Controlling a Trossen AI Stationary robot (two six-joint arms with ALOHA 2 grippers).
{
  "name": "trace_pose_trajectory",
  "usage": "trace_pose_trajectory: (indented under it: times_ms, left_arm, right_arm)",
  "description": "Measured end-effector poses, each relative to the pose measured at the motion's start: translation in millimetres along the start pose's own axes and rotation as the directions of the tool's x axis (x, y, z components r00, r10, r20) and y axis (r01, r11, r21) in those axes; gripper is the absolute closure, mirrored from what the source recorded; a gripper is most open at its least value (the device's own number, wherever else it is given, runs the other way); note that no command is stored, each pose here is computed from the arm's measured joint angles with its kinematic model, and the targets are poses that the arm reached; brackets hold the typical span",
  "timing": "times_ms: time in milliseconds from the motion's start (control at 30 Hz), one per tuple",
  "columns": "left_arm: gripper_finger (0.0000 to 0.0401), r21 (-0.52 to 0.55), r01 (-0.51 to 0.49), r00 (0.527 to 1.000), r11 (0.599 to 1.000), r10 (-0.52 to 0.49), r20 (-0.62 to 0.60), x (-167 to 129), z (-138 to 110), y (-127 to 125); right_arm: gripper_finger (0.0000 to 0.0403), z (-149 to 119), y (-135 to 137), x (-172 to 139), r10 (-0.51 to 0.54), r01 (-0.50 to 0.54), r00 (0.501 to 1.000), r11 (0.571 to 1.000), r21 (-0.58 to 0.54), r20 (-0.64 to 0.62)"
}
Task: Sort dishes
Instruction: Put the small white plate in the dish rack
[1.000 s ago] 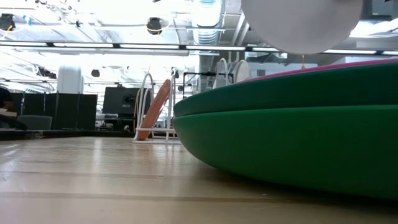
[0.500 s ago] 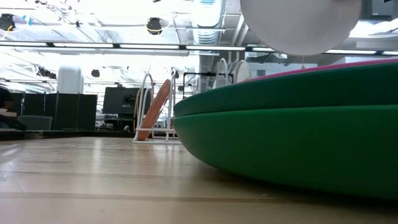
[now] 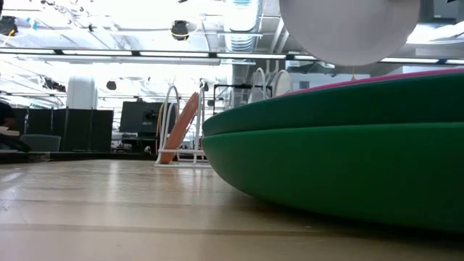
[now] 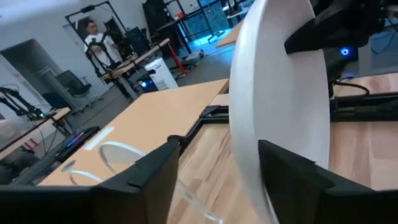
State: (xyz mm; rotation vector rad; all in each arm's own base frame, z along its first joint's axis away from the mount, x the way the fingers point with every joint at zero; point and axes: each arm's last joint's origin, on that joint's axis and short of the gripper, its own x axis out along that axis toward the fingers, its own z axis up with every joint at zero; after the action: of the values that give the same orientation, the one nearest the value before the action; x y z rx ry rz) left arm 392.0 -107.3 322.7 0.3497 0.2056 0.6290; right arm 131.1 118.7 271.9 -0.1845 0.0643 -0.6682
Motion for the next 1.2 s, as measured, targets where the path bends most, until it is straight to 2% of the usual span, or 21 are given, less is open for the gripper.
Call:
trace_pose_trajectory:
  times_ms: [233,533,733,1000,1133,1200]
  left_arm:
    - [0.0278,-0.037,0.044,0.999,0.998,-0.044,0.012,12.3,-1.6,7.2]
    - [0.0387,-0.024,0.010,1.000,1.000,-0.009,0.027,14.0,1.0,9.9]
    - [0.0393,-0.020,-0.013,0.999,1.000,0.013,0.050,15.0,4.6,12.5]
    - [0.0399,0.127,-0.100,0.995,0.987,0.097,0.034,14.7,8.5,22.1]
    - [0.0400,0.214,-0.133,0.991,0.968,0.127,0.039,9.6,17.2,35.4]
    - [0.0400,0.294,-0.139,0.990,0.946,0.129,0.053,4.8,23.9,43.9]
  right_arm:
    - [0.0371,0.1,-0.1,0.1,-0.003,0.003,1.000,1.000,0.000,0.002]
    - [0.0371,0.3,0.1,0.2,-0.007,0.007,1.000,1.000,0.007,0.005]
    - [0.0358,0.3,0.1,0.1,-0.005,0.005,1.000,1.000,0.008,0.004]
    - [0.0307,-0.2,0.6,-0.1,0.011,-0.011,1.000,1.000,0.003,-0.010]
    - [0.0288,-0.1,0.4,-0.1,0.005,-0.005,1.000,1.000,0.003,-0.005]
    - [0.0280,0.0,0.0,-0.1,0.001,-0.001,1.000,1.000,0.000,-0.001]
